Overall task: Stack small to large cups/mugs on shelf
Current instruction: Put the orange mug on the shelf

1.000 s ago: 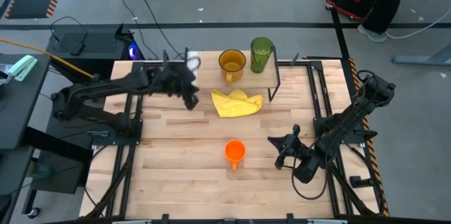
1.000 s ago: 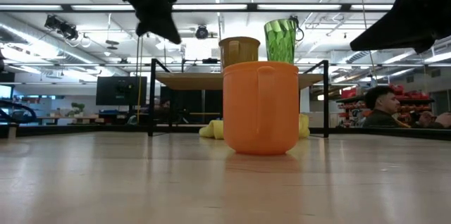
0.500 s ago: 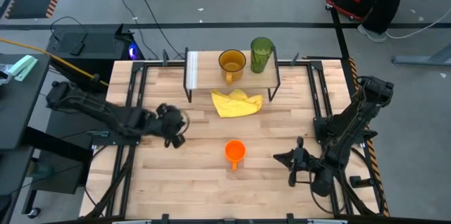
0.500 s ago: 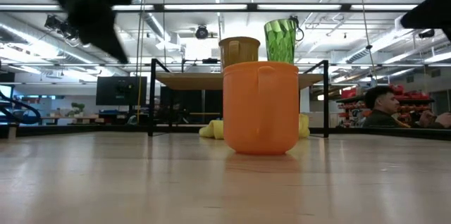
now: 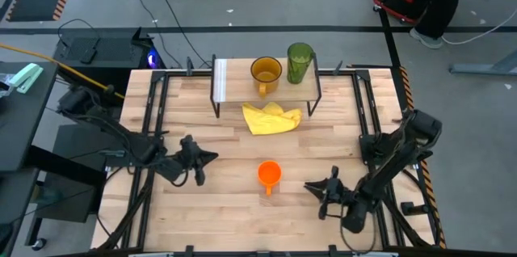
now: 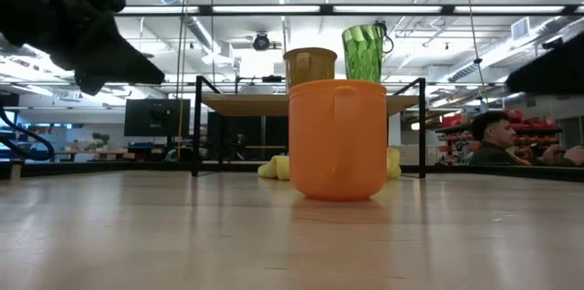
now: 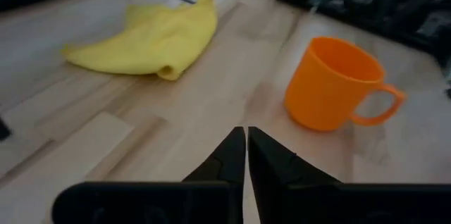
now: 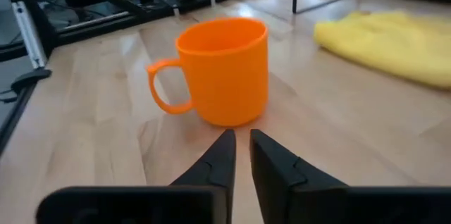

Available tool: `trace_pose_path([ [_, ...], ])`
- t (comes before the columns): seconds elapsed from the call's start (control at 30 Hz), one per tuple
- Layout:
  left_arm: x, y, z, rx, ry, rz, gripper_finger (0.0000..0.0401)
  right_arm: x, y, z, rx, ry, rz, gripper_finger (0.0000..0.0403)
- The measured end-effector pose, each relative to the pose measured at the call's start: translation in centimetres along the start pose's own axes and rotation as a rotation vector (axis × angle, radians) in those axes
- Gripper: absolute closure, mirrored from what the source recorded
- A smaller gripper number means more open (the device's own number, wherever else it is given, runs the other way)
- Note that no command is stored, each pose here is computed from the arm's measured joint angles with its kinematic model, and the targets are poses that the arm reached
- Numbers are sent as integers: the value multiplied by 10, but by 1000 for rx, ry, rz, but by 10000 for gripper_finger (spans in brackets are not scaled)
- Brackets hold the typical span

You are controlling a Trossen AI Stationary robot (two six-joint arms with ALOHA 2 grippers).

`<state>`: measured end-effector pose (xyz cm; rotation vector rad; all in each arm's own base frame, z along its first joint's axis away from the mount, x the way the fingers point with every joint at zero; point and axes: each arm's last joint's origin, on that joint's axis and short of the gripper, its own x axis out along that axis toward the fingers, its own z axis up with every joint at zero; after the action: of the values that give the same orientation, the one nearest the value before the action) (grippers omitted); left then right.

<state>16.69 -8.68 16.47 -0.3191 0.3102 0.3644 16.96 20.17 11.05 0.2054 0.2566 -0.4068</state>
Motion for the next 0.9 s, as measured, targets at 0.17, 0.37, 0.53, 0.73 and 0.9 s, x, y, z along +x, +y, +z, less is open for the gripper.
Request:
trace_pose_path([
  [0.17,-1,4,-14,0,-29,-11,385,19,9,-15,5,-13,7,325],
  [0.37,2,2,-19,22,-41,-2,384,37,19,-9,1,13,96,309],
  [0.53,6,-5,-19,49,-80,-25,377,54,30,-5,-85,27,133,309],
  [0.73,8,-9,-19,67,-101,-39,383,70,42,0,-159,26,139,311],
  [0.9,8,-9,-19,67,-101,-39,388,86,37,-2,-140,61,147,311],
])
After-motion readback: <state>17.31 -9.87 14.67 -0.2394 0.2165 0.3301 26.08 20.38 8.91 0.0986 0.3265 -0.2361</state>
